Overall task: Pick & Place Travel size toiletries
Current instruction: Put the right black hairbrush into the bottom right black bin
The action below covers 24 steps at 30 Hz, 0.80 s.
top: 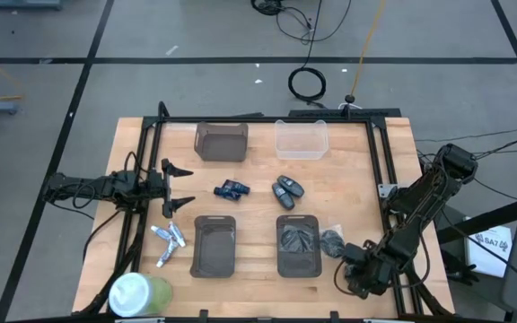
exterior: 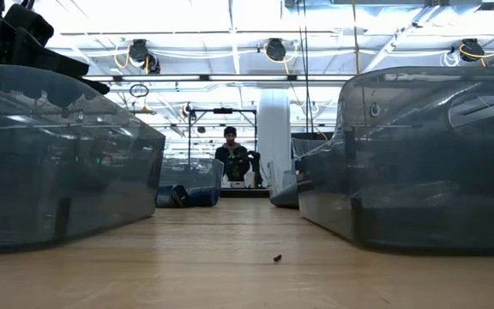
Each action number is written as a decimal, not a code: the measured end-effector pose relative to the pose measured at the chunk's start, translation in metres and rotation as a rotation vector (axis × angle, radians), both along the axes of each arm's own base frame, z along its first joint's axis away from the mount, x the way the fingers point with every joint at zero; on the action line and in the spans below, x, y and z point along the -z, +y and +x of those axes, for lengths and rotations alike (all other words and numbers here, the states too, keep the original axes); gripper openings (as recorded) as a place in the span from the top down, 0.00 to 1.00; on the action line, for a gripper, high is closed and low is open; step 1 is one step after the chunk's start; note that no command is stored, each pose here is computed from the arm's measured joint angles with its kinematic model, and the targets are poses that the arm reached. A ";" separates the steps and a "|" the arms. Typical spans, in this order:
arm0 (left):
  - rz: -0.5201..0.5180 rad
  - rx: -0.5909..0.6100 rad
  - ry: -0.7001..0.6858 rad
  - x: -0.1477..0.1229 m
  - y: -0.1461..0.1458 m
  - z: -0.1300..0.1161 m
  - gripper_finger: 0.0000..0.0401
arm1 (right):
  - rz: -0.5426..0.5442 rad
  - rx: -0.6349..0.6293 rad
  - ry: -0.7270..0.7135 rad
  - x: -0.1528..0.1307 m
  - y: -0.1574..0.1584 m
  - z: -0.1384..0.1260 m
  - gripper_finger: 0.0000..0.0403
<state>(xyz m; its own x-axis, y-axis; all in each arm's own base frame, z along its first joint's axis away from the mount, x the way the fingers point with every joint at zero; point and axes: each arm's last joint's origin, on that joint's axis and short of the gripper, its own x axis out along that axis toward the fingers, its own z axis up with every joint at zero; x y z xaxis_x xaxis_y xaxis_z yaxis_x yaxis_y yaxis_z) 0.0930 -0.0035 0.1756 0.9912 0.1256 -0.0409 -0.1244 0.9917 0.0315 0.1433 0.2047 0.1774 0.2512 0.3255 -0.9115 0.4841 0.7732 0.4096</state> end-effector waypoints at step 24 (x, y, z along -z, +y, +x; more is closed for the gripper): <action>0.000 0.000 0.000 0.000 0.000 0.000 0.02 | 0.077 -0.264 -0.628 -0.031 0.014 0.044 1.00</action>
